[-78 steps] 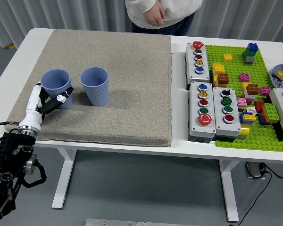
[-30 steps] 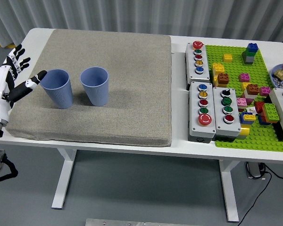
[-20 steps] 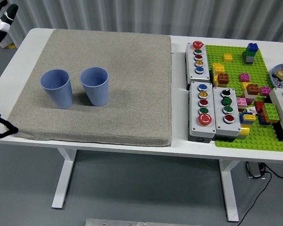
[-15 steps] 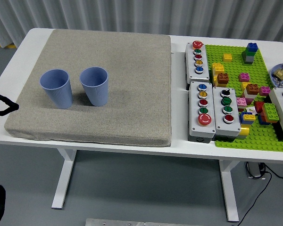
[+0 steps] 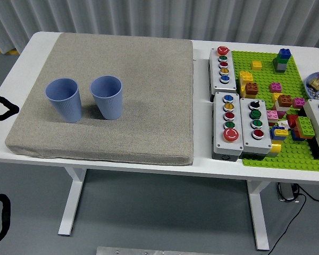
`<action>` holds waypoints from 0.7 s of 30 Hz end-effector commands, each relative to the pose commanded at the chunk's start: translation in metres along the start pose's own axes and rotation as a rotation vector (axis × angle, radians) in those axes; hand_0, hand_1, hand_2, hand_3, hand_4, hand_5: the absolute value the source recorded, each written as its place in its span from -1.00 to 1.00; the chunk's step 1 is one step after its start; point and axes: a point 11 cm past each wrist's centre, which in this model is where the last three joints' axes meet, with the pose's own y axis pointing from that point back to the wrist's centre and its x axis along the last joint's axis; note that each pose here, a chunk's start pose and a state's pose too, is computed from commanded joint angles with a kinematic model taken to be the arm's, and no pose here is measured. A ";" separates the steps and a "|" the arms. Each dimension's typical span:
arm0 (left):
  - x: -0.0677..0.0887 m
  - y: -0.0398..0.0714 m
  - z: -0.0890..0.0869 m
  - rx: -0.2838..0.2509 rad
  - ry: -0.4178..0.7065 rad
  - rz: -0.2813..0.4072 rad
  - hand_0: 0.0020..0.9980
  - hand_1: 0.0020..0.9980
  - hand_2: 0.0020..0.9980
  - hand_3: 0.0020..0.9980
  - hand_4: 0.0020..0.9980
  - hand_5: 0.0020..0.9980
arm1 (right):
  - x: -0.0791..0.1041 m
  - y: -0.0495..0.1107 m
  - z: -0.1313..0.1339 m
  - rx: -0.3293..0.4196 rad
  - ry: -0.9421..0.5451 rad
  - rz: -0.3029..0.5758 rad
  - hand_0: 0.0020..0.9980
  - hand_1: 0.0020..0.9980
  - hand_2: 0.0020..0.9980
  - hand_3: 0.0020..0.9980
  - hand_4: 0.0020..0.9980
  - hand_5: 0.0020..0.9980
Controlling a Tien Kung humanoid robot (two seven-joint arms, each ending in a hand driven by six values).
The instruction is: Pick cup pour cup place
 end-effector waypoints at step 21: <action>0.023 0.020 -0.019 0.006 0.112 0.117 0.74 0.78 1.00 1.00 0.87 1.00 | -0.002 0.000 -0.002 0.004 -0.004 -0.004 0.50 0.40 0.50 0.20 -0.76 -0.51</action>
